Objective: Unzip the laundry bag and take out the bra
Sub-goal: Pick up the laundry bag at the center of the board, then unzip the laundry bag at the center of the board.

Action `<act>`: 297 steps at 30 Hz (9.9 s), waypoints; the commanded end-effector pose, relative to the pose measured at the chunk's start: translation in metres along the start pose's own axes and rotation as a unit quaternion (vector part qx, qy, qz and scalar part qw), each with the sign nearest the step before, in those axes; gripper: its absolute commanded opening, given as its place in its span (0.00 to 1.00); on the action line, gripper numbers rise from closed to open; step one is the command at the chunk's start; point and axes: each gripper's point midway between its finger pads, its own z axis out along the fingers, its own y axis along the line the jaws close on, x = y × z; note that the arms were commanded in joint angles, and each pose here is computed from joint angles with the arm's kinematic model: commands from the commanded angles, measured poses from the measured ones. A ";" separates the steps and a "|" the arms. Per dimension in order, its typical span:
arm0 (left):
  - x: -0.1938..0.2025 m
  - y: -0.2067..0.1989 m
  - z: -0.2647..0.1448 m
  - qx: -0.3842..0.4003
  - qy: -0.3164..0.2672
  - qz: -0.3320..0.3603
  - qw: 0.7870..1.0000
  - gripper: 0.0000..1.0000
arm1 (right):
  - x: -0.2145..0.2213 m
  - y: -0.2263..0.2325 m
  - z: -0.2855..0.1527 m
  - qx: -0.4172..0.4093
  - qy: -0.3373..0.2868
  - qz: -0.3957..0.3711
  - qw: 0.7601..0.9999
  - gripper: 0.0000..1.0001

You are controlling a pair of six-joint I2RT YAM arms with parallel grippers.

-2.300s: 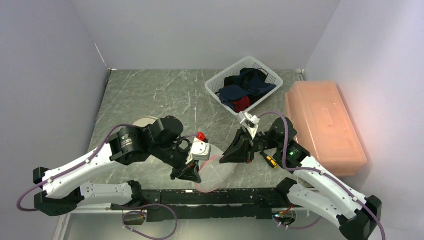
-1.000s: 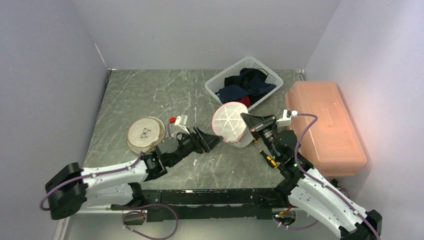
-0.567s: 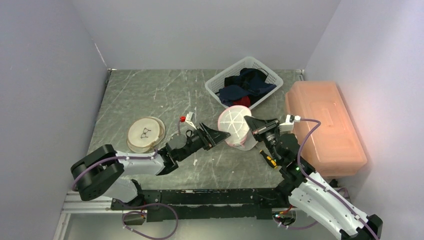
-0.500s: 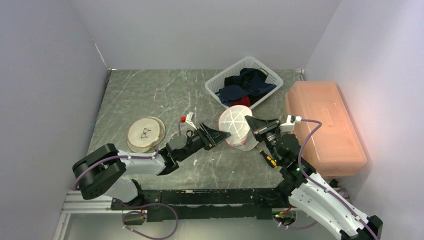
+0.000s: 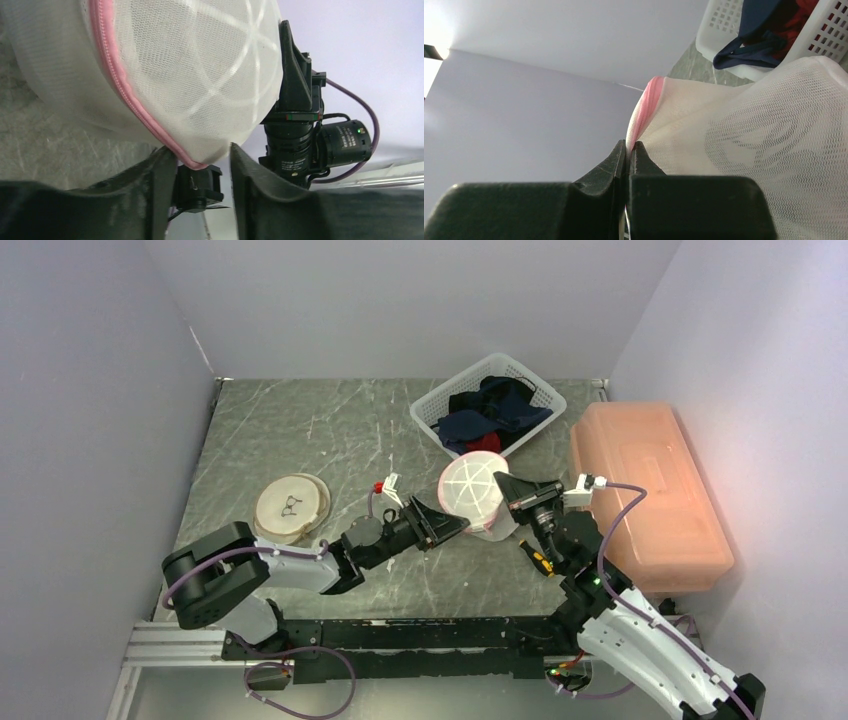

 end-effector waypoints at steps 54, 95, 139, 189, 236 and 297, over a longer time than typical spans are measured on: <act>-0.071 -0.002 -0.080 -0.178 -0.030 0.236 0.955 0.03 | 0.113 0.015 -0.040 -0.190 0.322 -0.267 0.888 0.74; -0.075 0.025 -0.097 -0.221 -0.048 0.211 0.951 0.03 | 0.168 -0.031 -0.032 -0.166 0.427 -0.208 0.864 0.49; -0.069 0.031 -0.097 -0.215 -0.044 0.193 0.957 0.03 | 0.185 -0.042 -0.034 -0.148 0.464 -0.184 0.854 0.24; -0.091 -0.028 -0.071 -0.239 0.040 0.371 0.896 0.03 | 0.126 -0.052 -0.021 -0.032 0.248 -0.336 0.908 0.00; -0.038 0.056 -0.070 -0.361 -0.086 0.015 0.929 0.58 | 0.156 -0.075 -0.033 -0.009 0.283 -0.361 0.888 0.00; -0.027 0.053 -0.085 -0.156 0.197 0.182 0.951 0.37 | 0.091 -0.135 -0.048 0.092 0.230 -0.415 0.876 0.00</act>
